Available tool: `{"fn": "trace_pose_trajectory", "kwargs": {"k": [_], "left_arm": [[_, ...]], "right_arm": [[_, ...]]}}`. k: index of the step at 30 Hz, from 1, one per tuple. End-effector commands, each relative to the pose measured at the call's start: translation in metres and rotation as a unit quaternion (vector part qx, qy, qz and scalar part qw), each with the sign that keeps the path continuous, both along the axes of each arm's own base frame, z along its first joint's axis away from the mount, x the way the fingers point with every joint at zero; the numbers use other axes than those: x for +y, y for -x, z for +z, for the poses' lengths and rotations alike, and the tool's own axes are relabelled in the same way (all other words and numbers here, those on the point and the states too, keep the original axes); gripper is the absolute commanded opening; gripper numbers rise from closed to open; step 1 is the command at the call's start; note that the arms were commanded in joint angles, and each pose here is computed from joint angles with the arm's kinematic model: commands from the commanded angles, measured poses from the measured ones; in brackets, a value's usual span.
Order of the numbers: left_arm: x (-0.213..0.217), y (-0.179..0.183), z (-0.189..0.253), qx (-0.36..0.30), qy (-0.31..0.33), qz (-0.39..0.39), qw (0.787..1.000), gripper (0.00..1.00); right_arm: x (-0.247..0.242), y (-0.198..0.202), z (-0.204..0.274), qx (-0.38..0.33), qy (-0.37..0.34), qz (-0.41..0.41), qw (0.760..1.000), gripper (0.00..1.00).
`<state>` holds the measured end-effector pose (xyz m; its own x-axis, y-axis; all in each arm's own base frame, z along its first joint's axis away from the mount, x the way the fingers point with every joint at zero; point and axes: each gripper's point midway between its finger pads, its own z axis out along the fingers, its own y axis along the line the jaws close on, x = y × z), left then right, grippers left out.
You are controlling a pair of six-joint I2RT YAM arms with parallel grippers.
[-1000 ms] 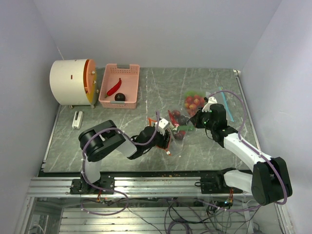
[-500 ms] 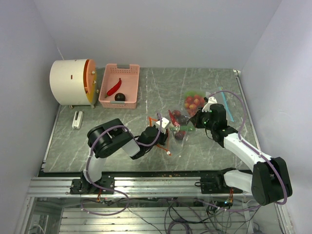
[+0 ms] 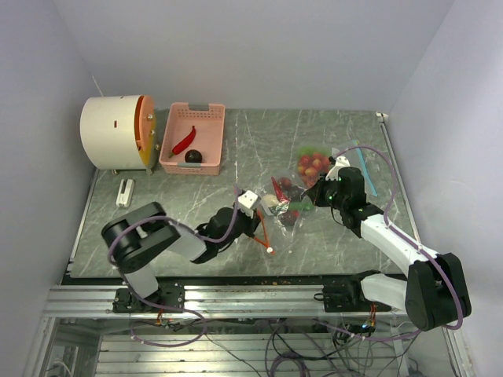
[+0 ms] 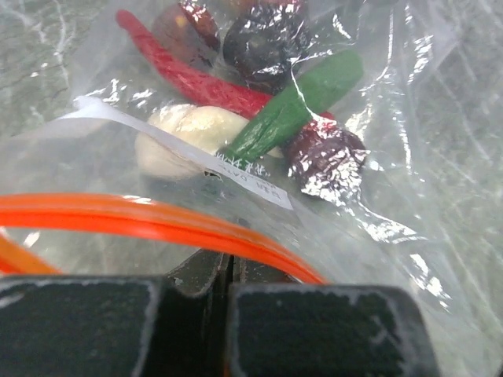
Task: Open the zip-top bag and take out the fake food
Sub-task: Pick up the fake fruit from the zipper food storage bag.
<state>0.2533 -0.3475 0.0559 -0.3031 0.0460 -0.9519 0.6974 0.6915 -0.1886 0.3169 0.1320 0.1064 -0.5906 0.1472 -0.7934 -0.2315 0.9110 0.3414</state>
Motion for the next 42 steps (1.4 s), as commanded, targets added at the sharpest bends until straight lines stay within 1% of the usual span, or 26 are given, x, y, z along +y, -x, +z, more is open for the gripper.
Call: {"fn": "trace_pose_trajectory", "kwargs": {"k": [1,5,8,11,16,19,21,23,25,26,27,28,29,32,33,37,42], "left_arm": [[0.026,0.013,0.011,0.019,0.016,0.026,0.999,0.07],[0.038,0.021,0.019,0.026,0.008,0.031,0.999,0.07],[0.032,0.02,0.021,0.013,-0.004,0.016,1.0,0.09],[0.022,0.017,0.01,0.012,-0.023,-0.001,1.0,0.13],[0.012,0.014,0.001,0.02,-0.004,-0.003,1.0,0.13],[0.012,0.011,-0.005,0.031,0.007,0.013,0.999,0.14],[0.015,0.009,-0.008,0.036,0.017,0.028,0.999,0.2],[0.017,0.008,-0.011,0.04,0.028,0.039,0.998,0.3],[0.015,0.006,-0.01,0.04,0.041,0.043,0.997,0.44],[0.014,0.006,-0.008,0.038,0.051,0.044,0.997,0.54],[0.012,0.006,-0.007,0.038,0.057,0.041,0.997,0.63],[0.009,0.006,-0.005,0.036,0.063,0.036,0.997,0.67],[0.006,0.007,-0.005,0.036,0.068,0.03,0.997,0.7],[-0.006,0.008,-0.003,0.037,0.084,0.008,0.996,0.73],[-0.01,0.009,-0.002,0.037,0.09,0.002,0.995,0.74],[-0.022,0.013,0.002,0.039,0.115,-0.022,0.992,0.77],[-0.024,0.016,0.003,0.04,0.117,-0.034,0.992,0.78]], "right_arm": [[-0.002,-0.007,0.012,-0.016,0.0,-0.009,1.0,0.0],[0.001,-0.007,0.011,-0.015,-0.006,-0.003,1.0,0.0],[0.002,-0.008,0.01,-0.014,-0.008,-0.001,1.0,0.0],[0.001,-0.008,0.013,-0.015,-0.006,-0.002,1.0,0.0],[-0.002,-0.006,0.015,-0.017,-0.001,-0.007,1.0,0.0],[-0.001,-0.004,0.024,-0.023,-0.006,-0.004,1.0,0.0],[0.002,-0.002,0.04,-0.046,-0.016,0.004,0.999,0.0],[0.0,-0.001,0.064,-0.085,-0.027,0.002,0.996,0.0],[0.0,0.006,0.092,-0.14,-0.047,0.002,0.989,0.0],[-0.003,0.012,0.109,-0.175,-0.059,-0.002,0.983,0.0],[-0.004,0.015,0.116,-0.194,-0.067,-0.006,0.979,0.0],[-0.005,0.017,0.117,-0.2,-0.071,-0.008,0.977,0.0],[-0.004,0.018,0.11,-0.188,-0.068,-0.004,0.98,0.0],[-0.001,0.013,0.074,-0.108,-0.041,0.003,0.993,0.0],[0.0,0.013,0.063,-0.091,-0.039,0.003,0.995,0.0],[0.002,0.017,0.052,-0.083,-0.053,0.003,0.995,0.0],[-0.002,0.013,0.045,-0.064,-0.033,-0.004,0.997,0.0]]}}
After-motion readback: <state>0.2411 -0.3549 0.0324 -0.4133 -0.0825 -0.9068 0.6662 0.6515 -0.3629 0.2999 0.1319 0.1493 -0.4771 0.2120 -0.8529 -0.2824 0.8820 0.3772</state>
